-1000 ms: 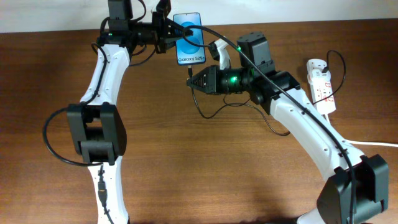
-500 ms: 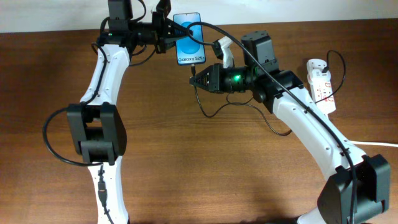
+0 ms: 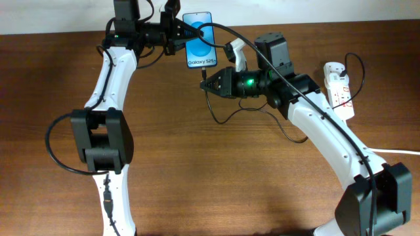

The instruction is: Plug charger to phone and switch on socket

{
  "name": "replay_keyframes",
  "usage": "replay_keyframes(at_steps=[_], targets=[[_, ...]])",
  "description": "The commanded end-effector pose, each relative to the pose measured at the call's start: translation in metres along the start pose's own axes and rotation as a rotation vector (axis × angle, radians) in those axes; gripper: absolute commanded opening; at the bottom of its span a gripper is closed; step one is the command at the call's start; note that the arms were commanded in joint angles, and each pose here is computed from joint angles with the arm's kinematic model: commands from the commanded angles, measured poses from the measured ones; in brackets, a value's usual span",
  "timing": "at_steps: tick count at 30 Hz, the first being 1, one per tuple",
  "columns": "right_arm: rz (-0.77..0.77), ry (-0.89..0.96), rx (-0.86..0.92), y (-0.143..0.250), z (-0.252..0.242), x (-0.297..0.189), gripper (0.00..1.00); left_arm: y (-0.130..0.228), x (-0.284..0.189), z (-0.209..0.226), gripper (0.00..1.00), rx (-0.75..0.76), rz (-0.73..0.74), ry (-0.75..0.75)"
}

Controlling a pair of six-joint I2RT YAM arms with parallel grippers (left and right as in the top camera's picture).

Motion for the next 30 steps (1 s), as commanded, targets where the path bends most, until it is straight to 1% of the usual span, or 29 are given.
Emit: replay_keyframes(at_steps=[1,30], targets=[[-0.005,-0.025,-0.013,-0.0048,0.0043,-0.002,0.04,0.0039,0.0006,-0.0089,0.0,0.039,0.033,0.014],[-0.006,-0.024,-0.014,-0.005,0.004,-0.0022,0.04,0.0049,0.0064,-0.0089,0.0,0.039,0.044,0.013]])
Point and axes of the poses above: each gripper's point midway between its finger pads, its own x axis out along the fingers, its own z axis along the line the jaws close on, y = z × x, the point moved 10 cm from there along -x, back along the fingers, and after that the axes turned 11 degrees about -x, right-handed, at the moved point
